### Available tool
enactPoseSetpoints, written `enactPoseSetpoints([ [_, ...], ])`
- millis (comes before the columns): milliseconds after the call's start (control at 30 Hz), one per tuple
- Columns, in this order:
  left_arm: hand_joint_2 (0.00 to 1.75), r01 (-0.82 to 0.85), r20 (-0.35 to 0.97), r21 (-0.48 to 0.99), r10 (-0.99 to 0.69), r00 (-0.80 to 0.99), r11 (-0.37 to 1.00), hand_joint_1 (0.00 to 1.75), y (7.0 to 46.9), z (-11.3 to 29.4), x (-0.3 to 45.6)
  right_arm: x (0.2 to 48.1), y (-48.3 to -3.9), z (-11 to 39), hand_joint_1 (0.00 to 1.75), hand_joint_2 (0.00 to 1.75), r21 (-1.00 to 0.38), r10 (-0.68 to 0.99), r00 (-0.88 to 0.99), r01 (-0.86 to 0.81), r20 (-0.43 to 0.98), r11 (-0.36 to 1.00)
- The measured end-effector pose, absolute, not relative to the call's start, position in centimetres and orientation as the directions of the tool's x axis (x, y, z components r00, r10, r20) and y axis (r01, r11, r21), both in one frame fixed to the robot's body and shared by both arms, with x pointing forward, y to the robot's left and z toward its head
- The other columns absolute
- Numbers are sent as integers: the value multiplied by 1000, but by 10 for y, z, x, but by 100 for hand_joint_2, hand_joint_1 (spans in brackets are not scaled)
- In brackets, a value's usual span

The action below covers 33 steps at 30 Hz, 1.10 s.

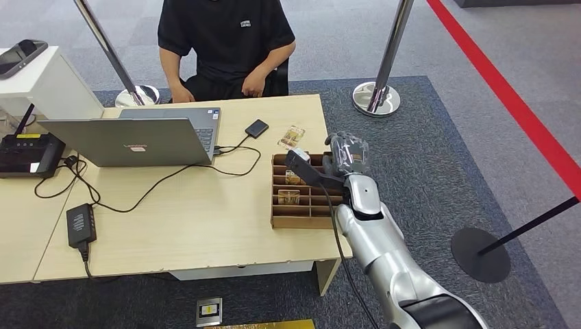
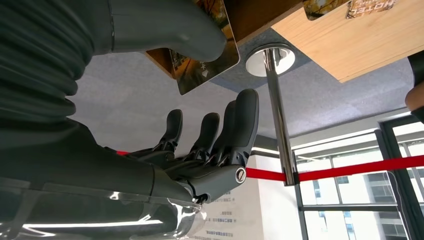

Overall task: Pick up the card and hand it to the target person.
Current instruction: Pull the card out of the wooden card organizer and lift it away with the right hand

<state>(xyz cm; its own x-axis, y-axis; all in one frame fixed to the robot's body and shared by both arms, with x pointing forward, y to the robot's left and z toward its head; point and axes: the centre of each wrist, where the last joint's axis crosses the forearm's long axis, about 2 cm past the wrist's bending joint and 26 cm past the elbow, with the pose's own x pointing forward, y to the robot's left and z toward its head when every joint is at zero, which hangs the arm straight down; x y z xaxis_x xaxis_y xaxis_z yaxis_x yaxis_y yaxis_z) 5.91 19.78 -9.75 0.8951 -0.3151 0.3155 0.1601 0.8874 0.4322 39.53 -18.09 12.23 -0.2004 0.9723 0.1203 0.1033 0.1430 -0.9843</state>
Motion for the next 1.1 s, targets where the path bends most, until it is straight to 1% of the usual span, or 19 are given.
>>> enactPoseSetpoints([
  [200,0,160,316,432,-315,895,887,0,198,-97,59,395,-181,122,90,175,-986,974,-193,94,119,139],
  [433,0,160,315,432,-315,895,887,0,198,-97,59,395,-181,120,98,175,-988,976,-184,75,119,134],
  [767,0,164,315,433,-319,894,886,0,198,-97,59,395,-182,119,98,175,-990,977,-178,65,114,128],
  [900,0,165,316,433,-321,893,886,0,198,-97,59,395,-182,119,103,175,-990,978,-177,64,111,124],
  [1100,0,168,316,433,-324,892,886,0,198,-97,60,395,-182,119,123,175,-990,978,-174,62,111,123],
])
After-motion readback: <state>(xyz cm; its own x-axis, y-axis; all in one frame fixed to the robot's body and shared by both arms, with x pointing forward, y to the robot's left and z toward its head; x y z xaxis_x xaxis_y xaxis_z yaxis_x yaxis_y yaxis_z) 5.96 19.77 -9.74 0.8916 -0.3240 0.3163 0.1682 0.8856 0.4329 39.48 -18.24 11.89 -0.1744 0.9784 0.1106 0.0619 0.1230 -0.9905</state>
